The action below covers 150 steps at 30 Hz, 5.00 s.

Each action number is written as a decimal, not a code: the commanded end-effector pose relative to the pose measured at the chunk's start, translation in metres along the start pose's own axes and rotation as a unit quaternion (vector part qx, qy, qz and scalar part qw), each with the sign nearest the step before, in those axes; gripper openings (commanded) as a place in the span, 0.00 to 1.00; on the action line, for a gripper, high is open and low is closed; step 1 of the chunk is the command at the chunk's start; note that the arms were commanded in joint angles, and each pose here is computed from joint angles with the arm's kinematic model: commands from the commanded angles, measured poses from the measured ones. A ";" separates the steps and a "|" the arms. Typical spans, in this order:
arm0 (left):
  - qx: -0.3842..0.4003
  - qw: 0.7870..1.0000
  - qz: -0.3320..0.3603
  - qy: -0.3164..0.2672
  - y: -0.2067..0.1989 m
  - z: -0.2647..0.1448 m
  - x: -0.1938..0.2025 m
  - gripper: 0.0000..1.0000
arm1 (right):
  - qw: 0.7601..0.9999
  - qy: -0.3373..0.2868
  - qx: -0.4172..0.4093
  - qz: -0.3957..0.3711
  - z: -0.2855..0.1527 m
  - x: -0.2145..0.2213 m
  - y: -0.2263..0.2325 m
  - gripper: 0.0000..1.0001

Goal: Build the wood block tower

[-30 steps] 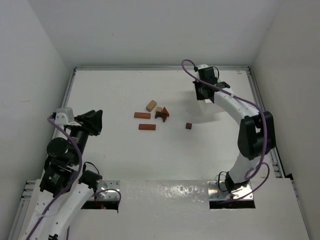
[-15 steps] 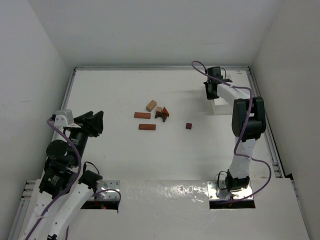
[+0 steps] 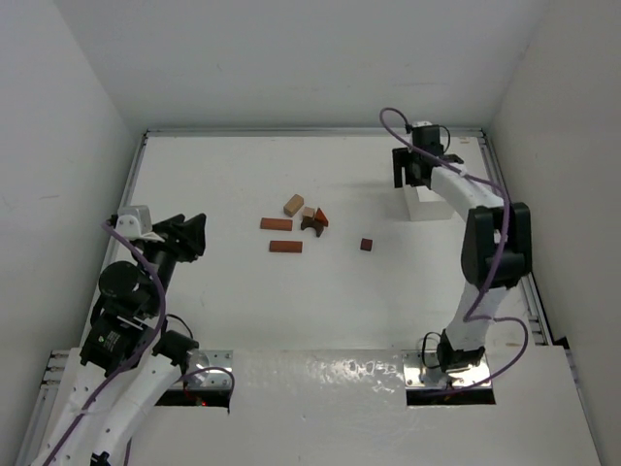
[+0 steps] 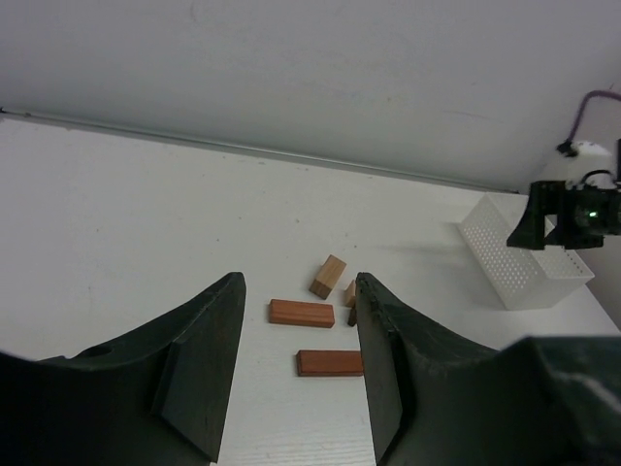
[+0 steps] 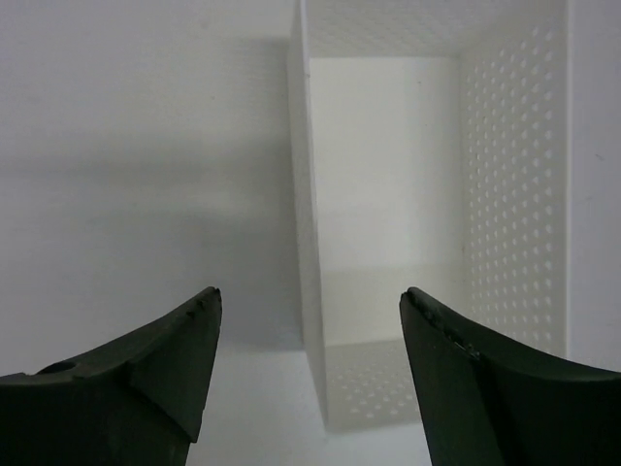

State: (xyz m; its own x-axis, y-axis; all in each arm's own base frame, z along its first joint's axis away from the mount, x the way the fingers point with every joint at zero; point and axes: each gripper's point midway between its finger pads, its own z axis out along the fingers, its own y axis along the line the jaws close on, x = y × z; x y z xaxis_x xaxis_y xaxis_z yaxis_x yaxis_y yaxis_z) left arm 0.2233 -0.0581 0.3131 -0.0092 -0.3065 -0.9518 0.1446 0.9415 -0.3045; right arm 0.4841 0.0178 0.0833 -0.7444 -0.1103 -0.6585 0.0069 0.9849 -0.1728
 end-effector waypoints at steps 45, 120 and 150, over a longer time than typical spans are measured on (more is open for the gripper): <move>-0.032 0.999 0.009 0.004 0.012 0.013 0.001 0.10 | 0.911 -0.057 -0.351 -0.207 -0.125 0.090 0.371 0.70; -0.013 1.000 -0.002 0.015 0.006 0.020 0.006 0.28 | 0.816 -0.009 -0.380 -0.435 -0.147 0.191 0.310 0.43; -0.011 1.000 0.002 0.017 0.006 0.020 0.006 0.28 | 0.882 0.006 -0.396 -0.256 -0.154 0.205 0.314 0.00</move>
State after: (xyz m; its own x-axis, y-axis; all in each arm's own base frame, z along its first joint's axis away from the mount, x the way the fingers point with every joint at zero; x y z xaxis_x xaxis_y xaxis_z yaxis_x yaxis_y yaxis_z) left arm 0.2408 -0.0580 0.2967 -0.0766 -0.2896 -0.9541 0.1154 0.9479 -0.2970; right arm 0.1988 0.3124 -0.0085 -0.5396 -0.6225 -0.5668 -0.8197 0.5420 0.1853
